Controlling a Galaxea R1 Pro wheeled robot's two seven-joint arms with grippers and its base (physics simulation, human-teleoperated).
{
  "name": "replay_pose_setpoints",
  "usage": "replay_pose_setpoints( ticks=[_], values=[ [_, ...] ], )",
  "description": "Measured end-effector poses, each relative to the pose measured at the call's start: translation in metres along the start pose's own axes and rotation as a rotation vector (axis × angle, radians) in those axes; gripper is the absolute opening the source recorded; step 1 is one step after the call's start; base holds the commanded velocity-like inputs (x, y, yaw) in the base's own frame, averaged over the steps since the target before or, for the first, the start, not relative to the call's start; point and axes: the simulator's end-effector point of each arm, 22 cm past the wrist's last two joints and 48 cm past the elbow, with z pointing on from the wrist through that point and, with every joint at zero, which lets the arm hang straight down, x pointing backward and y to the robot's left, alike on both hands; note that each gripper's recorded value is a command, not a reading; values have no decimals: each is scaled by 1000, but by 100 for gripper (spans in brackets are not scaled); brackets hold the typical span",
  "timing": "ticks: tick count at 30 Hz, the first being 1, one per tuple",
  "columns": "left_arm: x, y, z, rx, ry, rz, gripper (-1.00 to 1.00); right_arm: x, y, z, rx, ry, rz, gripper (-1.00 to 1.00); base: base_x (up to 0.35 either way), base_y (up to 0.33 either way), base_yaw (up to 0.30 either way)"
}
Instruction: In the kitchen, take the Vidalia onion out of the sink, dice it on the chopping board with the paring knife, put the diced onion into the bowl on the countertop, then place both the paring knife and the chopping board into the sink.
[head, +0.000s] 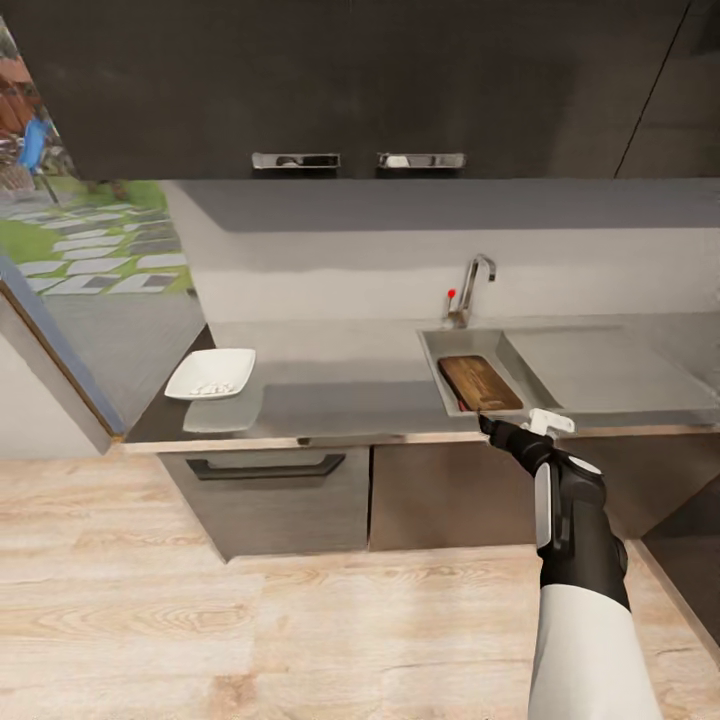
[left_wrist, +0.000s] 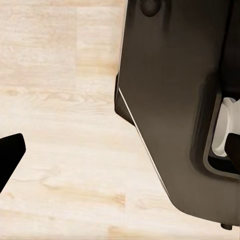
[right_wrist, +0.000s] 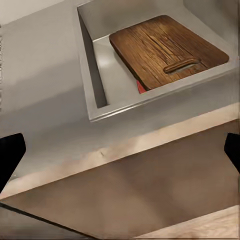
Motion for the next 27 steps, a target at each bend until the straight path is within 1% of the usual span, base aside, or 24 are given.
replay_pose_setpoints(
  ticks=[3,7,9,12,14,17,20,21,22,24,27],
  values=[
    [-1,0,0,1,-1,0,100,5,3,-1,-23,-3,-5,100,-58,0,0],
    [-5,-4,2,5,-9,-2,100,7,10,-4,-65,-27,-18,100,-14,0,0],
    [-13,-5,6,6,-25,-3,100,13,10,-5,-74,-31,-25,100,-4,0,0],
    [-37,-4,19,2,-63,-5,100,29,4,-9,-70,-18,-42,100,-1,0,0],
    [-56,-3,29,0,-93,-6,100,34,2,-11,-68,-28,-60,100,0,0,0],
    [-86,-5,42,-1,-136,-10,100,41,3,-14,-83,-35,-86,100,0,0,0],
    [-112,-7,53,1,-173,-15,100,60,0,-18,-94,-9,-106,100,0,0,0],
    [-130,-10,60,3,-200,-18,100,73,-1,-22,-104,1,-119,100,0,0,0],
    [-142,-11,64,4,-215,-21,100,81,-4,-26,-106,-1,-132,100,0,0,0],
    [-153,-13,67,6,-231,-25,100,98,-11,-33,-98,0,-167,100,0,0,0],
    [-167,-15,72,8,-251,-28,100,127,-23,-44,-81,18,-245,100,0,0,0]
  ],
)
